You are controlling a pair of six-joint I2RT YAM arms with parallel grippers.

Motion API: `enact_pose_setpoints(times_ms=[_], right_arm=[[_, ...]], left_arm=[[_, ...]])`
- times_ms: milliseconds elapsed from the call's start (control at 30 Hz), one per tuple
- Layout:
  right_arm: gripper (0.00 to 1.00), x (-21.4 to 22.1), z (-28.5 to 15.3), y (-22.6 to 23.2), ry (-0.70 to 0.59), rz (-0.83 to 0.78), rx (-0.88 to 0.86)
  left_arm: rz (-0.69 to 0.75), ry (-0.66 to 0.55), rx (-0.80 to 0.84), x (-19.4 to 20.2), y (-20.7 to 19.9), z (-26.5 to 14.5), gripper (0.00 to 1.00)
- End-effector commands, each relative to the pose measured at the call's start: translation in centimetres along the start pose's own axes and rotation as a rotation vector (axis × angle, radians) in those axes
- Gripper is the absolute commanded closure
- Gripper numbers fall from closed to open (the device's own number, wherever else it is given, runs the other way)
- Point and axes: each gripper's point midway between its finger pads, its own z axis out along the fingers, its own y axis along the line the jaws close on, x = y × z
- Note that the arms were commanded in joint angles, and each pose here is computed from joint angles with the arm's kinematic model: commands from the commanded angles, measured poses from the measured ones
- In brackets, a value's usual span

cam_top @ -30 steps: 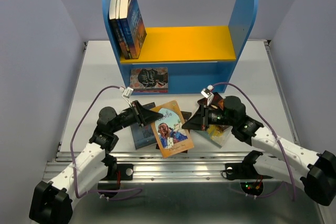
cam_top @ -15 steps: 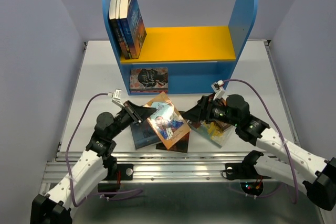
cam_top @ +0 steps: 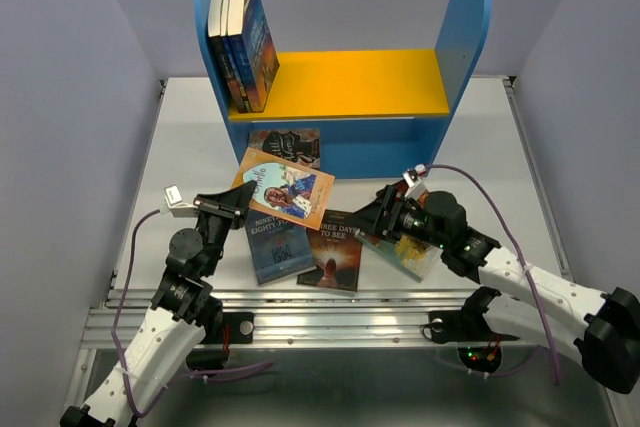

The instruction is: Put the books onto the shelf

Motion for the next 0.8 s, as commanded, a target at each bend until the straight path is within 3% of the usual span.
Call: enact_pose_setpoints(times_ms=[0,300,767], right_arm=[[0.00,-1.2,0.7,4.9,-0.054,-0.002,-0.183],[0.00,-1.5,2.6,8.2,-0.116,0.034,-0.298],[0.00,-4.7,6.8,10.6,-0.285,0.100,-0.224]], left_arm=[[-0.078,-0.107,0.049,-2.3,-2.5,0.1,1.00],[-0.078,-0.104,0.045,-2.2,-2.5,0.1,1.00],[-0.121,-0.103,0.087,-2.2,-3.0,-0.6,1.00]])
